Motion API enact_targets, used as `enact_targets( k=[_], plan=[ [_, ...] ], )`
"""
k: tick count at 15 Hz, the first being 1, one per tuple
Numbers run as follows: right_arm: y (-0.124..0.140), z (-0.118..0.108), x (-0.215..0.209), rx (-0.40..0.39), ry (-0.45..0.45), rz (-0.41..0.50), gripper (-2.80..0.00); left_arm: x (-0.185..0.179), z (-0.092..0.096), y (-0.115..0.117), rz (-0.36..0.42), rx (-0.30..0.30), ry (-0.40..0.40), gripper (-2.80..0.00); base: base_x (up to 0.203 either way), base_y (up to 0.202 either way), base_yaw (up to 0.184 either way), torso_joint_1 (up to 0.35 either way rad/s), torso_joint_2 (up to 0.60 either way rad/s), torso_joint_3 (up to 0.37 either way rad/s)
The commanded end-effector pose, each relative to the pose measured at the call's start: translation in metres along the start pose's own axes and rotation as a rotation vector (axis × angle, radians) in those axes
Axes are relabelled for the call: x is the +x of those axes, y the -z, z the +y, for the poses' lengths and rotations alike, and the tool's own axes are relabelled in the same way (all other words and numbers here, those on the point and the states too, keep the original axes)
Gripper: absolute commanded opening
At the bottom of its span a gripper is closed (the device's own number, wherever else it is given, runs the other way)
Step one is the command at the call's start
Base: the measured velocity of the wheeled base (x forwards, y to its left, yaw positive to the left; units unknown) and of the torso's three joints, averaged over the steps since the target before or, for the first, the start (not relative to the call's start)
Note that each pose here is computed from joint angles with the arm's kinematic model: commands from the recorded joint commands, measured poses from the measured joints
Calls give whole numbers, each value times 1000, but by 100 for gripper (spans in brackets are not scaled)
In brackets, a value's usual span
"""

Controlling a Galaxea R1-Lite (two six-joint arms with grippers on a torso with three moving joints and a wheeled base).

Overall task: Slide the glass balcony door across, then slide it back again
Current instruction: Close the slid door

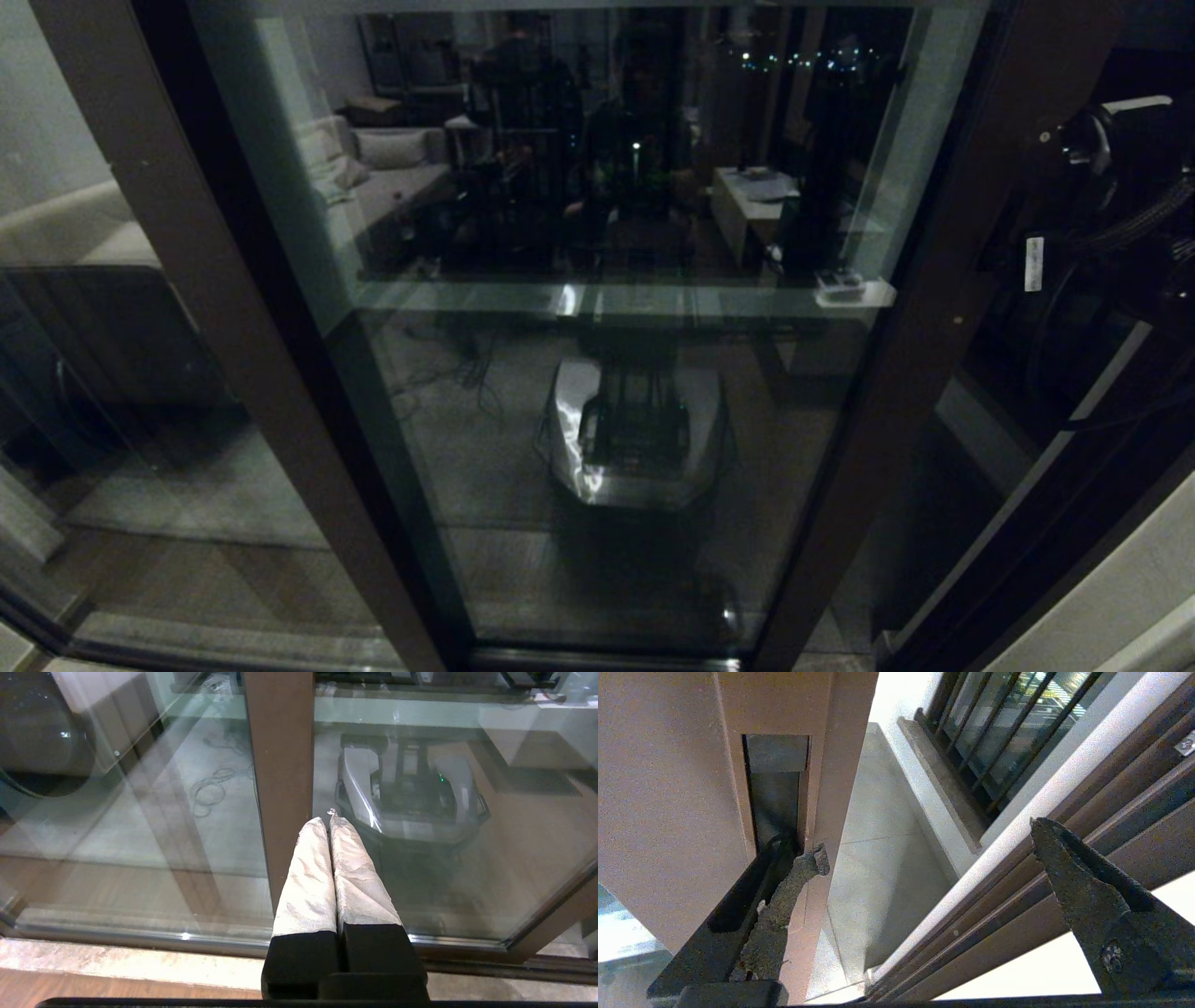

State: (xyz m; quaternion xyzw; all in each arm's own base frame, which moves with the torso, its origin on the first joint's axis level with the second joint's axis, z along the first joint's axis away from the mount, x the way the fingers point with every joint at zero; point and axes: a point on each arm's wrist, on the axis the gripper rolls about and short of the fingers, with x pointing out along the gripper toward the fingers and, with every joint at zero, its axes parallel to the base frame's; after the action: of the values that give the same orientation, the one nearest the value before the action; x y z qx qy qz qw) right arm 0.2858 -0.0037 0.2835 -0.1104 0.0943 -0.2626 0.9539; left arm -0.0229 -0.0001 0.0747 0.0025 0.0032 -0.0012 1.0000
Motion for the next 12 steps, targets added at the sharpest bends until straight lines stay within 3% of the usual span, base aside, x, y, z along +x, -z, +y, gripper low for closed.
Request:
enact_targets(
  k=[1, 8, 12],
  plan=[
    [2, -4, 6, 3, 16, 5, 0, 0, 0, 0, 1, 0, -1, -280, 0, 0, 0, 0, 0, 0],
    [5, -17, 7, 15, 26, 0, 0, 0, 0, 0, 1, -1, -1, -280, 0, 0, 0, 0, 0, 0],
    [0, -35, -27, 30, -12, -57, 0, 0, 0, 0, 1, -1, -1, -280, 0, 0, 0, 0, 0, 0]
  ],
)
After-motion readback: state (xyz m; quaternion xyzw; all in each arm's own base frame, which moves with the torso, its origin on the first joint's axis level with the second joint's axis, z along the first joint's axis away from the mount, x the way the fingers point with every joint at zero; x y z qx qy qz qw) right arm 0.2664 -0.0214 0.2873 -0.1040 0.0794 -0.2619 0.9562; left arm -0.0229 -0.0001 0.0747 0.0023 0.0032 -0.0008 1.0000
